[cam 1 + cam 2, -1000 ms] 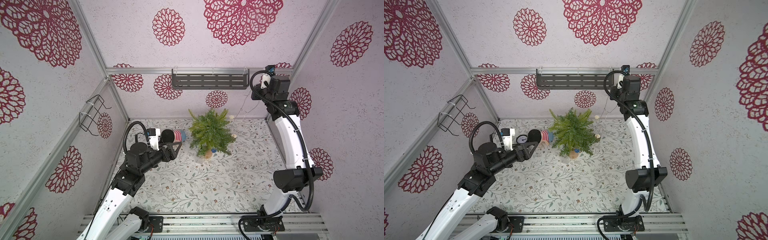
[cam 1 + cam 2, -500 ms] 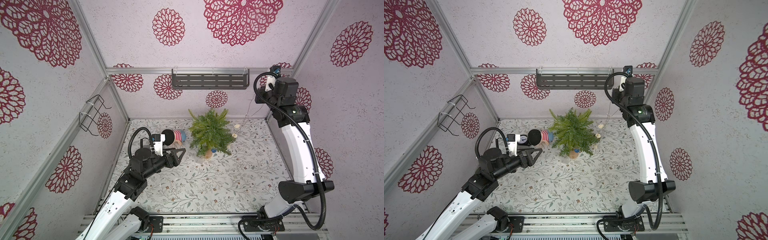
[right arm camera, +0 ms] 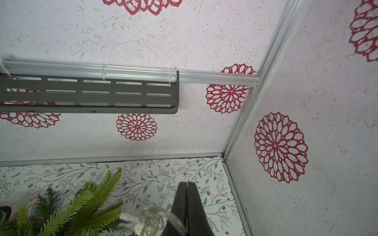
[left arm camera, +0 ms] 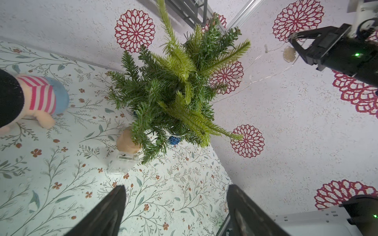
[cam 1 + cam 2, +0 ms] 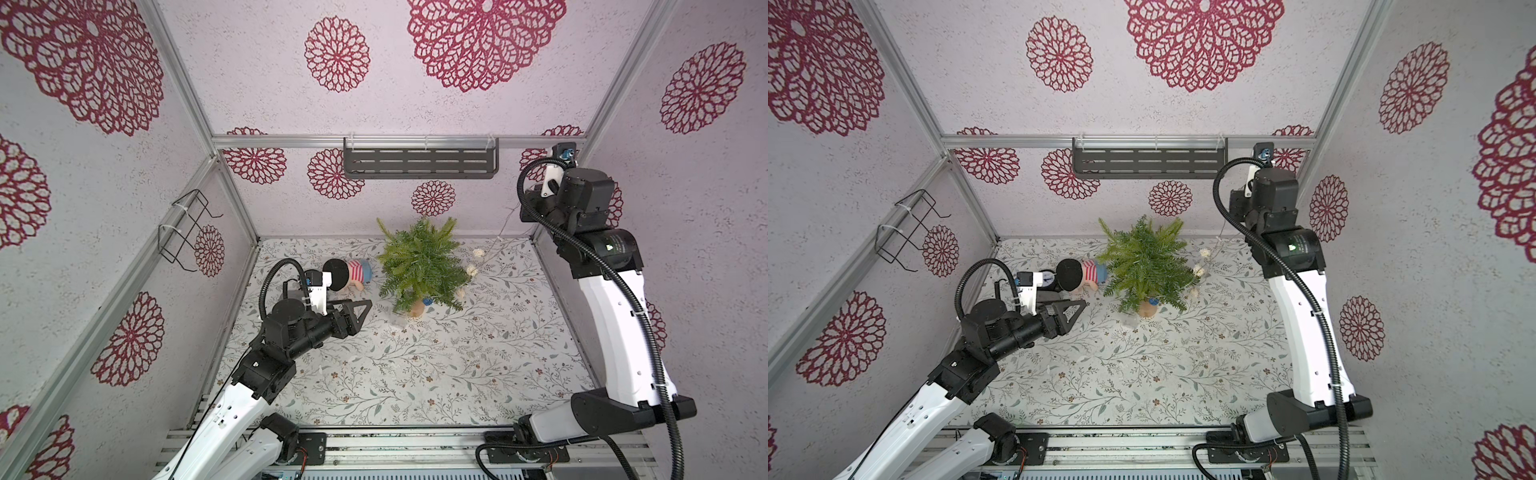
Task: Remove string lights from the small christmas tree
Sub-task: Remove the light string from the Christmas tree.
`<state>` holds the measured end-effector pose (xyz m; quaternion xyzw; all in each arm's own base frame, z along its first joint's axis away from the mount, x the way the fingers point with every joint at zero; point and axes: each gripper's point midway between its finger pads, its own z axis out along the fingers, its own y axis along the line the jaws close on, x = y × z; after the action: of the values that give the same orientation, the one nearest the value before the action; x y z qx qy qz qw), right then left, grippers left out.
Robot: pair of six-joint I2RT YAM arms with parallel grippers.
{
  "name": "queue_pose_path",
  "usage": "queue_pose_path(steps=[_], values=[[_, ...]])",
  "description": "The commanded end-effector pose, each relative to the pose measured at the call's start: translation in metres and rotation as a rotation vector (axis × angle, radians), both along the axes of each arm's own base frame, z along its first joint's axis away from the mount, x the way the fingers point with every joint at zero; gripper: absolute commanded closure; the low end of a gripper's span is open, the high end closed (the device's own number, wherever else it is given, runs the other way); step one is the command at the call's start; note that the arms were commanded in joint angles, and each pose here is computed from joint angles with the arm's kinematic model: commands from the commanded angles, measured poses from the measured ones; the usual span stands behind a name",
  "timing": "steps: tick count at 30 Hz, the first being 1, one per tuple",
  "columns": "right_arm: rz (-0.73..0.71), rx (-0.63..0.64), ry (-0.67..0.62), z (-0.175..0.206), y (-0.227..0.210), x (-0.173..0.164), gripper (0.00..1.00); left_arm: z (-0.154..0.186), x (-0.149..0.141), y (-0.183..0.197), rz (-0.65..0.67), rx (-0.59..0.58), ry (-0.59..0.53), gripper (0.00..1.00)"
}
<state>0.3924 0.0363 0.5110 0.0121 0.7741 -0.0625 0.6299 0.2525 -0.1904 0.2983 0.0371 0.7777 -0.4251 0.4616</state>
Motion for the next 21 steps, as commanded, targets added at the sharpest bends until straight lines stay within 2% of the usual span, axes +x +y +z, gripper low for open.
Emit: queue_pose_path(steps=[1,11,21], values=[[-0.045,-0.004,-0.016,0.008,-0.008,-0.018,1.00,0.005,0.000,-0.002,-0.002,-0.022,-0.022,0.18],[-0.119,0.037,0.059,-0.045,-0.024,-0.043,1.00,-0.006,0.007,-0.002,0.022,-0.016,0.008,0.18],[-0.169,0.061,0.249,-0.154,-0.026,-0.043,1.00,-0.020,0.016,-0.008,0.023,-0.031,0.060,0.19]])
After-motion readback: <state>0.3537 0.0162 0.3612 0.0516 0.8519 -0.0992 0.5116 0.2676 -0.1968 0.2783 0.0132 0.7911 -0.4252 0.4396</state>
